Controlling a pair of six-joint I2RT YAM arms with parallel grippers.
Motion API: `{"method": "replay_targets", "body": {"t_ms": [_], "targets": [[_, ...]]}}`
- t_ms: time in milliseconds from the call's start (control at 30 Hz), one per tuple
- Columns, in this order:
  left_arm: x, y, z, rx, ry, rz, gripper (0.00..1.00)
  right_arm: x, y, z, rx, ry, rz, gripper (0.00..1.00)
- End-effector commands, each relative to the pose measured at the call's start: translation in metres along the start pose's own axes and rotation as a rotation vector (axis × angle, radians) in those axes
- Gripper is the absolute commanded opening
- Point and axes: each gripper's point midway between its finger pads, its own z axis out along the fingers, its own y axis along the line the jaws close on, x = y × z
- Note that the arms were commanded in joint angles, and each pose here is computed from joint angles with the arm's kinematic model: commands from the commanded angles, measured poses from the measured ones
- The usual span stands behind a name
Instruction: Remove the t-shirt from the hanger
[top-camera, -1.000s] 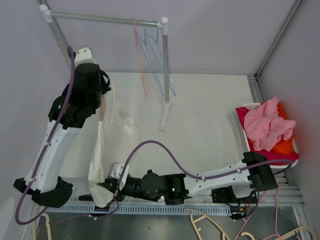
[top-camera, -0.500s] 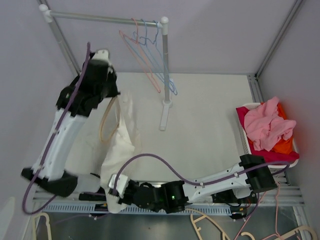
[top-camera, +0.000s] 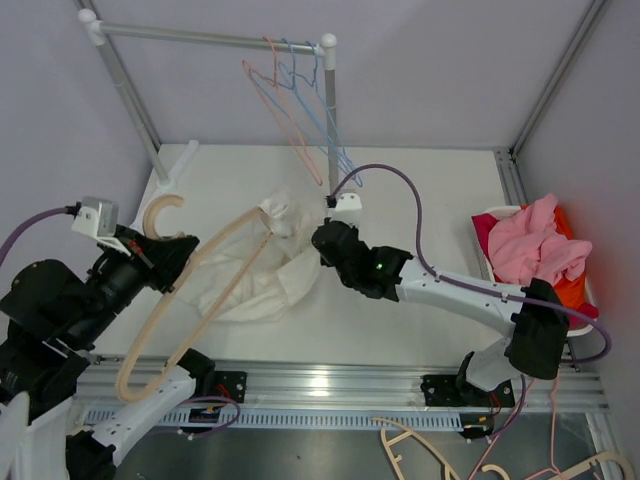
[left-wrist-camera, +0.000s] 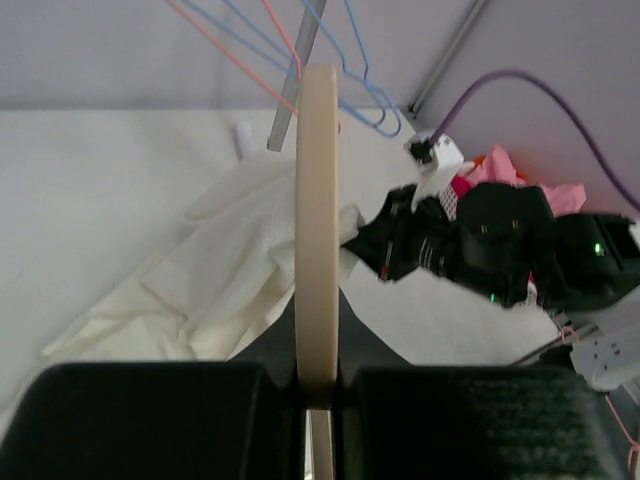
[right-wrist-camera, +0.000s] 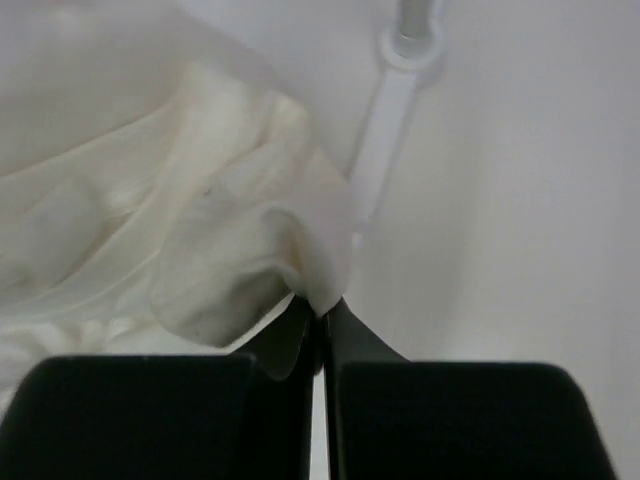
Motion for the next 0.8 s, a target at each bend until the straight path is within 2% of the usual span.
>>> {"method": "replay_targets", "body": {"t_ms": [0, 100, 167, 267, 367, 467, 533, 567, 600, 667, 700, 767], "targets": [[0.018, -0.004, -0.014, 0.04, 0.035, -0.01, 0.0, 0.01, -0.056, -0.008, 0.142, 0.06, 0.133, 0.0], [0.028, -0.001, -0.042, 0.018, 0.084, -0.04, 0.0, 0.015, -0.11, -0.005, 0.224, 0.059, 0.217, 0.0], [0.034, -0.006, -0.062, 0.045, 0.122, -0.037, 0.01, -0.001, -0.15, -0.011, 0.264, 0.011, 0.279, 0.0], [0.042, 0.0, -0.076, 0.025, 0.142, -0.012, 0.01, -0.014, -0.181, -0.019, 0.299, -0.015, 0.297, 0.0], [0.048, 0.0, -0.081, 0.04, 0.136, -0.011, 0.01, -0.007, -0.18, -0.014, 0.291, 0.03, 0.269, 0.0], [0.046, -0.001, -0.079, 0.066, 0.058, -0.019, 0.01, -0.009, -0.185, -0.017, 0.321, 0.033, 0.267, 0.0], [0.045, 0.014, -0.076, 0.001, -0.007, -0.015, 0.01, -0.051, -0.186, -0.03, 0.304, -0.091, 0.272, 0.0], [0.052, 0.028, -0.069, -0.065, 0.003, -0.011, 0.01, -0.073, -0.185, -0.034, 0.283, -0.139, 0.264, 0.0], [0.061, 0.048, -0.057, -0.167, 0.033, 0.0, 0.01, -0.129, -0.186, -0.048, 0.257, -0.256, 0.302, 0.0], [0.082, 0.061, -0.038, -0.228, 0.129, 0.019, 0.01, -0.186, -0.181, -0.055, 0.184, -0.33, 0.229, 0.0], [0.094, 0.06, -0.029, -0.217, 0.181, 0.017, 0.01, -0.254, -0.187, -0.083, 0.163, -0.472, 0.243, 0.0], [0.105, 0.055, -0.009, -0.178, 0.214, 0.002, 0.01, -0.311, -0.186, -0.104, 0.127, -0.574, 0.14, 0.0]]}}
